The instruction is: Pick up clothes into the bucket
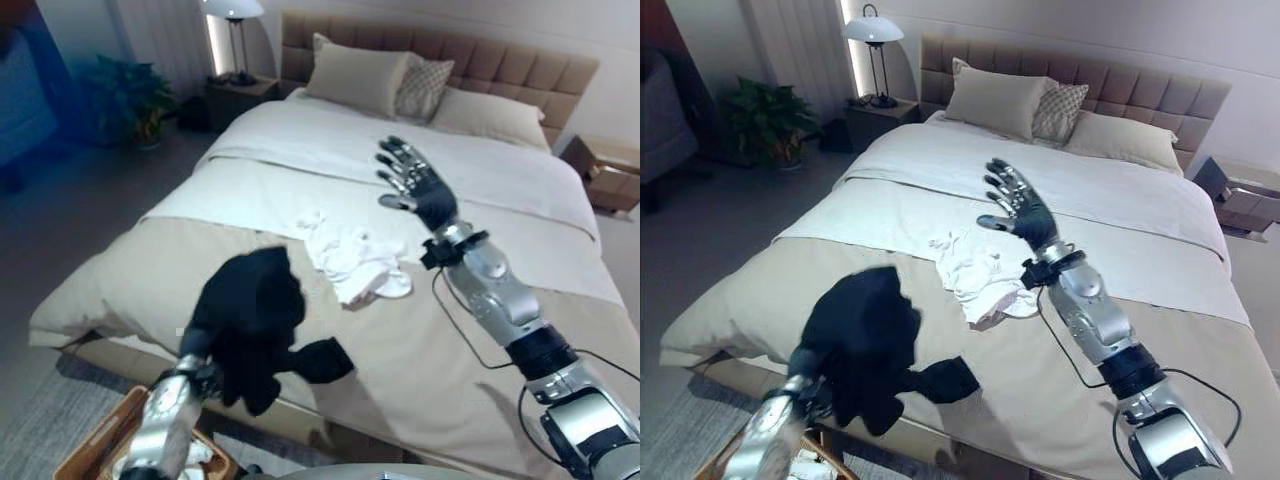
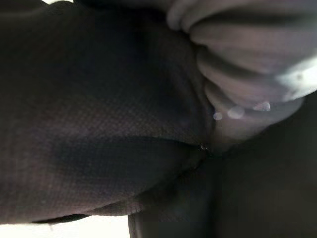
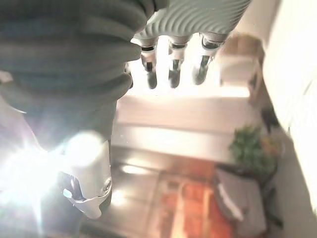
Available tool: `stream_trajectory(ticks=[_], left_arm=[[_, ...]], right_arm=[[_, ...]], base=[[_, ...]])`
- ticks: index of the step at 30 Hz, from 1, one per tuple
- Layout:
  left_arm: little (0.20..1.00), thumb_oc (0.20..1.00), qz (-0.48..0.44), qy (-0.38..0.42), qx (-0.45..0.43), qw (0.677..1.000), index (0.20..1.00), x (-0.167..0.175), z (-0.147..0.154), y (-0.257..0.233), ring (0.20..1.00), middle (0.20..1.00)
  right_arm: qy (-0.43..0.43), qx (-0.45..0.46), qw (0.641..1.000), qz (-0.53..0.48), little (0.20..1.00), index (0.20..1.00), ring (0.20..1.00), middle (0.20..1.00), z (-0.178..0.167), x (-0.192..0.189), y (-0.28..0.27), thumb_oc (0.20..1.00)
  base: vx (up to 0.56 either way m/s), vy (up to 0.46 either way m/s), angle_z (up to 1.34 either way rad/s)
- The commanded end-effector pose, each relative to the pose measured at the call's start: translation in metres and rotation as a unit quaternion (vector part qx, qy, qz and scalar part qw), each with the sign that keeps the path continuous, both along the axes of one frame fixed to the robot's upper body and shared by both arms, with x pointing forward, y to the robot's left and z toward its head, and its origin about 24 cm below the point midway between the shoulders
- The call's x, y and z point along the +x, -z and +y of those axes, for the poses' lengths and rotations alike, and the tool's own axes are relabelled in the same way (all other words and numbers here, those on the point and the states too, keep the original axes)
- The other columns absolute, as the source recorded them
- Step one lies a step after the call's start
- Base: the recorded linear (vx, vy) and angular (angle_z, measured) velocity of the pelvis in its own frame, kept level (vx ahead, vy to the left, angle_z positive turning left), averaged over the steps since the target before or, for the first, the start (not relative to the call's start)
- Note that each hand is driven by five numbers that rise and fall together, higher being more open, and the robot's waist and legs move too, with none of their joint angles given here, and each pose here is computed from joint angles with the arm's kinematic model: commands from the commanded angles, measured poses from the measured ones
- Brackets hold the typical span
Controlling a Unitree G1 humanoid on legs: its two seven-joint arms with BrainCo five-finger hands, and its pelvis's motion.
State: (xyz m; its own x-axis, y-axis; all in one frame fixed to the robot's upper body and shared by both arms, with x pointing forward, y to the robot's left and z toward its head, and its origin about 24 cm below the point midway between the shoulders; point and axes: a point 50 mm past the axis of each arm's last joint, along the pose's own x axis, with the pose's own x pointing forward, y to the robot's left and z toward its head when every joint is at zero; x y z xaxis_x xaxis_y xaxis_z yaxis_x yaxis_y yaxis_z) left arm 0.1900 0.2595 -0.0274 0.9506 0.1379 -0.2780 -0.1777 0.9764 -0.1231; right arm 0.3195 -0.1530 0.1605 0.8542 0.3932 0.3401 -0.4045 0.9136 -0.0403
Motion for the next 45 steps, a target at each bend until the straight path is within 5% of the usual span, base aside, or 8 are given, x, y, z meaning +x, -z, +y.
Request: stream_trajectory(ticks=[1, 13, 20, 30, 45], left_arm=[[0.200, 0.200, -0.117, 0.001, 0.062, 0.991, 0.200, 0.028, 0.016, -0.045, 0.200, 0.200], [0.200, 0.200, -0.154, -0.065, 0.128, 0.978, 0.200, 0.040, 0.035, -0.065, 0.200, 0.200], [0.200, 0.200, -0.188, -0.045, 0.150, 0.970, 0.200, 0.064, 0.022, -0.084, 0.200, 0.200], [0.200, 0.200, -0.247, -0.083, 0.180, 0.948, 0.200, 0.086, 0.018, -0.116, 0.200, 0.200], [0.200, 0.200, -0.301, -0.249, 0.228, 0.892, 0.200, 0.101, 0.056, -0.165, 0.200, 0.200]], right_arm=[[0.039, -0.020, 0.998, -0.051, 1.000, 1.000, 1.000, 1.000, -0.010, 0.003, -0.011, 1.000], [0.205, -0.083, 0.968, 0.119, 1.000, 1.000, 1.000, 1.000, -0.063, -0.029, 0.106, 1.000], [0.206, -0.078, 0.953, 0.208, 1.000, 1.000, 1.000, 1.000, -0.064, -0.061, 0.155, 1.000], [0.178, -0.036, 0.969, 0.169, 1.000, 1.000, 1.000, 1.000, -0.039, -0.042, 0.136, 1.000], [0.158, -0.010, 0.982, 0.104, 1.000, 1.000, 1.000, 1.000, -0.018, -0.018, 0.100, 1.000]], base=[[0.00, 0.022, 0.15], [-0.02, 0.007, 0.31], [-0.10, -0.071, 1.07], [-0.09, 0.022, 0.31], [-0.07, 0.022, -0.09]])
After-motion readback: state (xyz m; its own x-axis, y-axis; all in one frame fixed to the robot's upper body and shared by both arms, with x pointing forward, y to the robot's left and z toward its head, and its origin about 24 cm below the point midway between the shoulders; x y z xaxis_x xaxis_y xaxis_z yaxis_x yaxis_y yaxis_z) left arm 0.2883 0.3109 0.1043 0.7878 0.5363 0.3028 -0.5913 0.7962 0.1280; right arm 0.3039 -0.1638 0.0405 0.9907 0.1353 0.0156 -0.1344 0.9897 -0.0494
